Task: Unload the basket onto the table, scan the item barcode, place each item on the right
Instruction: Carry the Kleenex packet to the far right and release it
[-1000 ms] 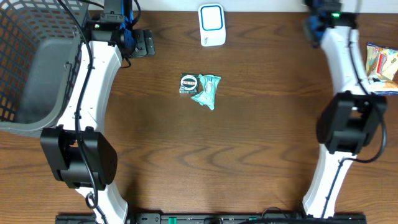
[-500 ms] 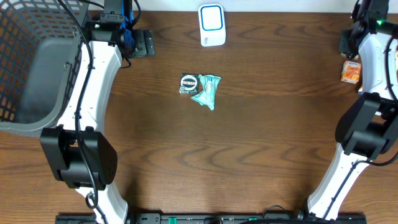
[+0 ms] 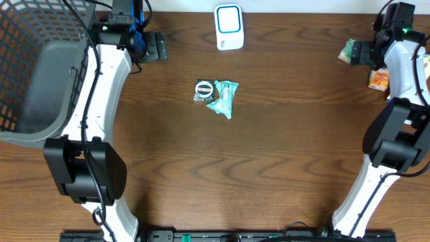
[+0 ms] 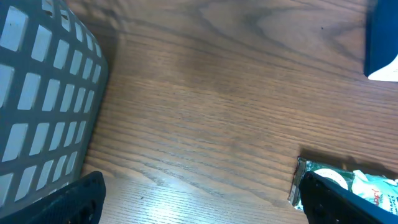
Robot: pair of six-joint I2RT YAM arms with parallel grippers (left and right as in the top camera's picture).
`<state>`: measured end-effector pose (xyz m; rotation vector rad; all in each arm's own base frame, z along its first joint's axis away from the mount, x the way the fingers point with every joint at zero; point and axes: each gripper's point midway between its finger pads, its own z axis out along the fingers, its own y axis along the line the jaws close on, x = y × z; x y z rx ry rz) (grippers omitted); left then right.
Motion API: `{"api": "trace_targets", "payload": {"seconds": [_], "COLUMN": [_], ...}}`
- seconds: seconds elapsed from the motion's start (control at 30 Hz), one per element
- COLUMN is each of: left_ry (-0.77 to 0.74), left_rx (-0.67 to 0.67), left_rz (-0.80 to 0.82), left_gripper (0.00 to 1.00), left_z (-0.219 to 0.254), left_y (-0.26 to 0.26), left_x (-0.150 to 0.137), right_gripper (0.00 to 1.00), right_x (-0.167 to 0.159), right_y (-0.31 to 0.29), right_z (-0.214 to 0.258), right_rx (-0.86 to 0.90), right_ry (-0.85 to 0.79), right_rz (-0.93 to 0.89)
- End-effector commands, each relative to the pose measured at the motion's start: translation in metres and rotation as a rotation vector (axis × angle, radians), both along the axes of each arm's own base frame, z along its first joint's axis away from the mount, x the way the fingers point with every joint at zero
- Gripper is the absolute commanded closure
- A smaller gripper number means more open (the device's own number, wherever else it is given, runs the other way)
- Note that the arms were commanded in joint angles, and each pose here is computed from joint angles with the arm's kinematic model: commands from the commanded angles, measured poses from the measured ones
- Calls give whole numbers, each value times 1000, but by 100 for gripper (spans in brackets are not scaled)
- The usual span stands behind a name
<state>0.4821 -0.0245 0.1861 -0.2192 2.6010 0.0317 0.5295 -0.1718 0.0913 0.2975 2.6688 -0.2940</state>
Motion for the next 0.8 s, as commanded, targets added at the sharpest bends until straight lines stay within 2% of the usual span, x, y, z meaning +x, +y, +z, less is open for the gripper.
{"api": "trace_targets", "payload": {"seconds": [0.0,0.1,0.17,0.43,0.77], "left_ry": [-31,-31,-31,-31,-31], "left_rx": [-3,-3,-3,-3,-3], "left_rz": [18,18,18,18,19], "left_gripper": [2,2,2,2,2], "left_z": [14,14,14,14,14], "left_y": [2,2,2,2,2], "left_x": [0,0,0,0,0], "right_gripper": [1,1,1,1,1], "right_x": [22,33,39,46,17], "right_y": [73,125,146,203,324], "right_z": [7,22,32,34,23], "right_rx": [280,482,545,589,615], "right_ry": [-96,-172,-214,-219,-103], "right_rz": [175,319,380,425,608]}}
